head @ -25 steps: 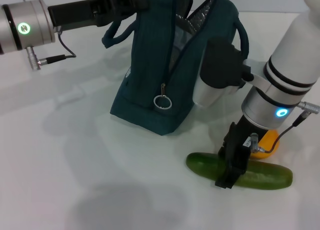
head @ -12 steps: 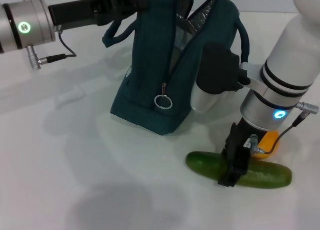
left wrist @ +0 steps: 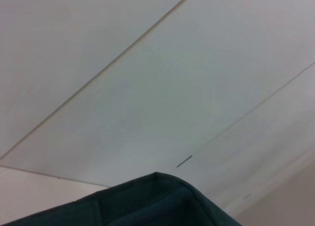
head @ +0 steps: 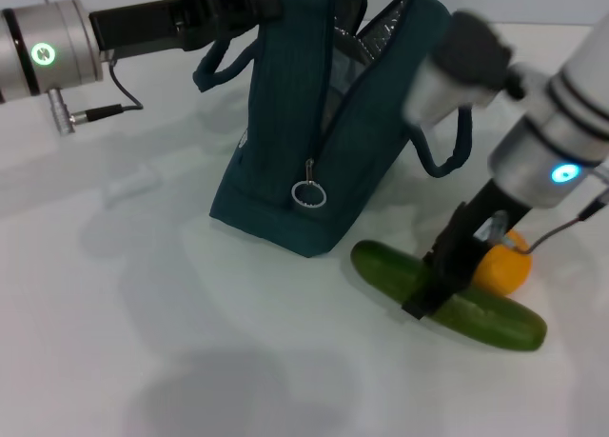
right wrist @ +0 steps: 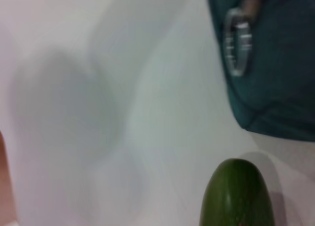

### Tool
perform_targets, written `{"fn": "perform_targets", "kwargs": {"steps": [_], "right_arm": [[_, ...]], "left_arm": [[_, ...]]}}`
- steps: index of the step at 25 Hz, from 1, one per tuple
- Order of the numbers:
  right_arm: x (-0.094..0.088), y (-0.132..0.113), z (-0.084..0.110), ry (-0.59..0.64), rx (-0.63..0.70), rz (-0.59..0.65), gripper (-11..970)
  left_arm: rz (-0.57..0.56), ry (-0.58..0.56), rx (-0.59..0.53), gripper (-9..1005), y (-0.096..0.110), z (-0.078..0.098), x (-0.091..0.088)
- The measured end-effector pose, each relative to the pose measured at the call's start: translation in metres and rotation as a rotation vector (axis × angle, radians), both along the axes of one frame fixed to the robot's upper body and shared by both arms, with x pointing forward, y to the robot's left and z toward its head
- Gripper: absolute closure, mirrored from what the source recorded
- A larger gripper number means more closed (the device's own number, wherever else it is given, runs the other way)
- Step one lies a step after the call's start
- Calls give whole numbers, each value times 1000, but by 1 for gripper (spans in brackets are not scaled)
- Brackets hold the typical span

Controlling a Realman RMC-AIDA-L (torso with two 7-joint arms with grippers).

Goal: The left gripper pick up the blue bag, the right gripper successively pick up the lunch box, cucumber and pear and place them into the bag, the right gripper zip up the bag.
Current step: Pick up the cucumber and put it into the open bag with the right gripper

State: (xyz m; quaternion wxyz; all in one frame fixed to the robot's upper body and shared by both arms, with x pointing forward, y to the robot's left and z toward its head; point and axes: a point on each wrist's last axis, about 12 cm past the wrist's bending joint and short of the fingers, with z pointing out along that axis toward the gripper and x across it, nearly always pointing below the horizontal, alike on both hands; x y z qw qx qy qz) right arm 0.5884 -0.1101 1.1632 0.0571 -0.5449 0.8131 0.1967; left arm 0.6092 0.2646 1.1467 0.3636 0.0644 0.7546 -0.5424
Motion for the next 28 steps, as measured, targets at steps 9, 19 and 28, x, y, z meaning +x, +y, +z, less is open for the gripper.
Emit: {"fn": "perform_targets", "kwargs": {"steps": [9,19,28], "right_arm": [[4,-91,30,253,554,-243,323],[-22,-196,49,-3,1358,-384,319],[-50,-193,12,-640,1674,-389,315]], "left_arm": [[17,-2,-33,933,2,-1,-3],[26,5,-39,933,4,-4,-5],[46,5,-96,933,5,-5,-8]]}}
